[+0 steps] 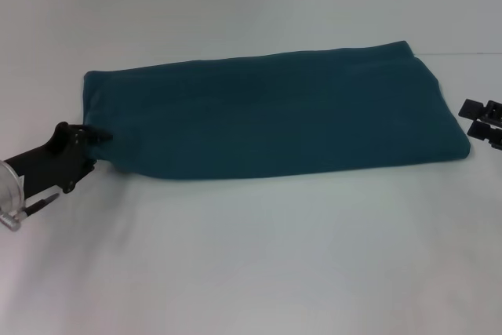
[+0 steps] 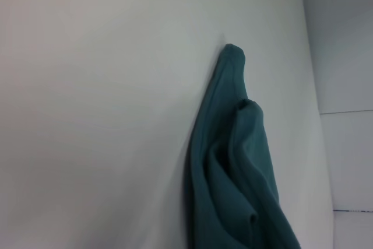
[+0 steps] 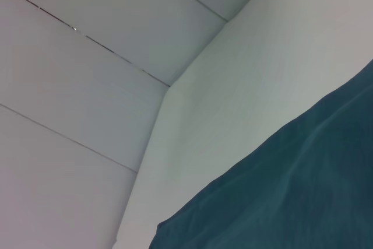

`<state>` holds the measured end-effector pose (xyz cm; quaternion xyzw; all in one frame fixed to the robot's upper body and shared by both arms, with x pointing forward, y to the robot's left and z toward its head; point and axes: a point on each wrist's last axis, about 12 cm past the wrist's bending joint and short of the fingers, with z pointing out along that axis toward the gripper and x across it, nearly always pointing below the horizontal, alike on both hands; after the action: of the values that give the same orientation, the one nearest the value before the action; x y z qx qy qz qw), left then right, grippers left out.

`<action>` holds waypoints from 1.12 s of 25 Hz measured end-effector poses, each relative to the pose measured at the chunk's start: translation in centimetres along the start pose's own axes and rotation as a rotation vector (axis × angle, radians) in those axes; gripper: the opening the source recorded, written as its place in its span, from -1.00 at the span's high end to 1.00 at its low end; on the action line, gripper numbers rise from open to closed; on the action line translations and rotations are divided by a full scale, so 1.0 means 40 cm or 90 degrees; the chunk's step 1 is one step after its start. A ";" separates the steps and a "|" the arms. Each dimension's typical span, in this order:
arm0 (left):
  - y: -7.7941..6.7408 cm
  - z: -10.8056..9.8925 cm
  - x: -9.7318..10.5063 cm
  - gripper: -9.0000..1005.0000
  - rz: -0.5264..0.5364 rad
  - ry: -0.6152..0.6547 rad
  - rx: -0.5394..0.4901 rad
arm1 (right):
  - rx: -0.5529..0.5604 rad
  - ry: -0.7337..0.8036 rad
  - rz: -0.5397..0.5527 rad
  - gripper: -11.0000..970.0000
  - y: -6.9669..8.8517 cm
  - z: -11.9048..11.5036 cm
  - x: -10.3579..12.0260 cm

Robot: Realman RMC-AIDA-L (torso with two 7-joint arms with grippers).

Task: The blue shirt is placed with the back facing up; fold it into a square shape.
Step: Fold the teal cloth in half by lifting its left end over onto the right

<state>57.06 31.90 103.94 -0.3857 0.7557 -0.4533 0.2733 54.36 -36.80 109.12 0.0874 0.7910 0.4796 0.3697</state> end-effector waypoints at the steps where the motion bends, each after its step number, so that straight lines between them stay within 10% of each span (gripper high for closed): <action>1: 0.000 0.000 0.000 0.26 0.000 -0.001 -0.001 | 0.000 -0.001 0.000 -0.54 0.000 0.000 0.000; 8: 0.002 -0.002 0.000 0.79 0.005 0.001 -0.001 | 0.004 -0.004 0.000 -0.54 -0.002 -0.002 -0.002; 28: 0.084 -0.174 -0.100 0.94 0.079 -0.119 -0.047 | 0.016 -0.030 0.051 -0.54 -0.027 -0.009 0.016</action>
<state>52.84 39.51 104.26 -0.3886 0.7654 -0.3695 0.3558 53.88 -37.31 108.00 0.1345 0.7840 0.4819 0.3674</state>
